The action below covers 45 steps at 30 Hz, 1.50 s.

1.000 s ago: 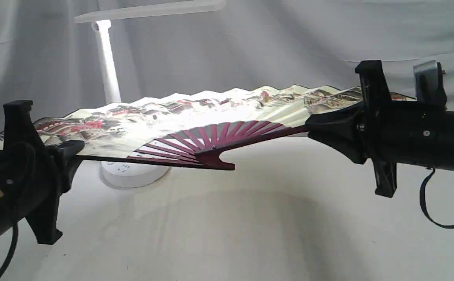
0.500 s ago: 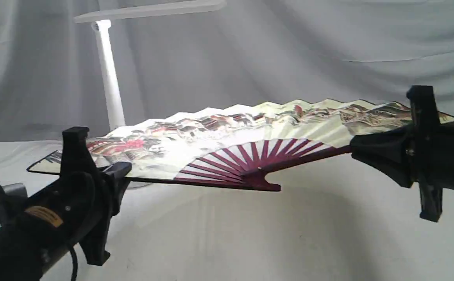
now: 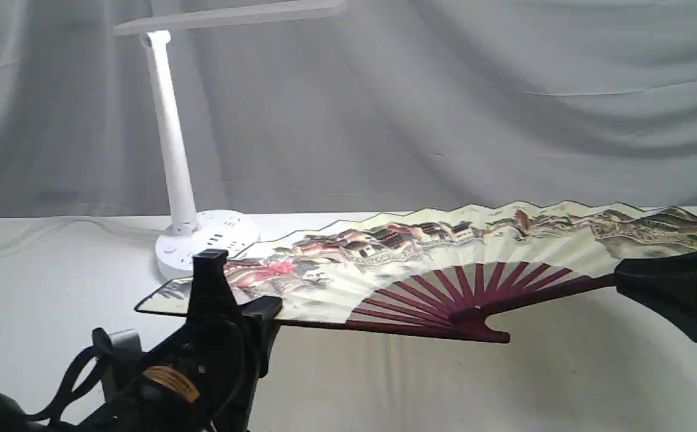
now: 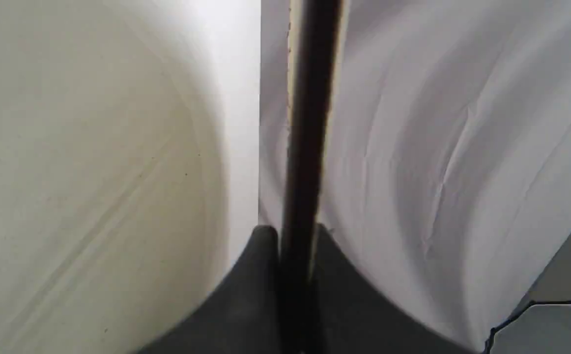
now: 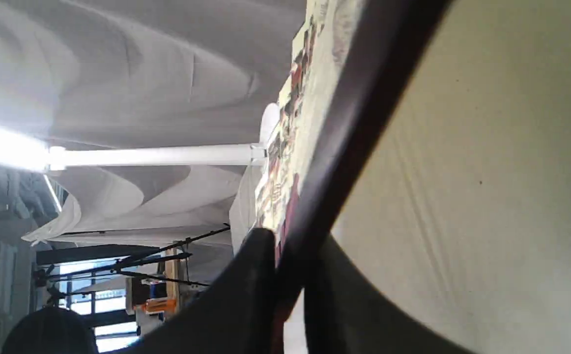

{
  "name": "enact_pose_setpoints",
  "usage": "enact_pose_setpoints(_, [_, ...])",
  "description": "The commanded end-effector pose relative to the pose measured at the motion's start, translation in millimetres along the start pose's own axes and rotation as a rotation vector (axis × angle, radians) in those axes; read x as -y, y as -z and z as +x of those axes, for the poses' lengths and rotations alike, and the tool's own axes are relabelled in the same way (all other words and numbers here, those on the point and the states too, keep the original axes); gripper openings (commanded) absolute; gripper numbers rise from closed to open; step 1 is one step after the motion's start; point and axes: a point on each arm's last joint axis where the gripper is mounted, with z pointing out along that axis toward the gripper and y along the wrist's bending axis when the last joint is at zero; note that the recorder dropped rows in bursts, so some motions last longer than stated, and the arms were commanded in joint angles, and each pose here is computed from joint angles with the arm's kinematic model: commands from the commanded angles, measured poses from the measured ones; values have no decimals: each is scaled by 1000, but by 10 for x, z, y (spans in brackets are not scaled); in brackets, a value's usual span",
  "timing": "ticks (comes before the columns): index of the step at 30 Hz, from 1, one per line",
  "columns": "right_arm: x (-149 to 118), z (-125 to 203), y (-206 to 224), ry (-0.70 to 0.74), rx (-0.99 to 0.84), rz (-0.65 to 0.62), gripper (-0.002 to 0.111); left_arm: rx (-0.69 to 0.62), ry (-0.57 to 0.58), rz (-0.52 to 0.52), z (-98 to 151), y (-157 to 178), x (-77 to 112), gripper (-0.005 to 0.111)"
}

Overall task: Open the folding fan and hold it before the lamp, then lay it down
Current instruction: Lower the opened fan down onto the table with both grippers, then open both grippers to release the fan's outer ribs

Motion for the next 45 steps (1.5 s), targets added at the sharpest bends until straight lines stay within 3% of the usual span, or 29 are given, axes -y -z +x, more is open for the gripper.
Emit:
enact_pose_setpoints(1, [156, -88, -4, -13, 44, 55, 0, 60, 62, 41, -65, -25, 13, 0])
enact_pose_setpoints(7, [370, -102, -99, -73, 13, 92, 0, 79, 70, 17, -83, -27, -16, 0])
enact_pose_setpoints(13, [461, -116, -128, -55, 14, 122, 0, 116, 71, -84, -124, -44, -153, 0])
enact_pose_setpoints(27, [593, -114, -172, -89, -3, 152, 0, 115, 69, -99, -127, -54, -191, 4])
enact_pose_setpoints(31, [595, -121, -172, -92, 4, 154, 12, 124, 77, -99, -134, -53, -192, 8])
enact_pose_setpoints(36, [609, -129, -170, -90, 13, 169, 27, 138, 87, -98, -146, -52, -193, 18])
enact_pose_setpoints(40, [611, -129, -170, -88, 14, 171, 29, 137, 82, -99, -146, -52, -193, 30])
enact_pose_setpoints(45, [616, -114, -169, -73, -4, 178, 29, 139, 48, -101, -149, -51, -193, 55])
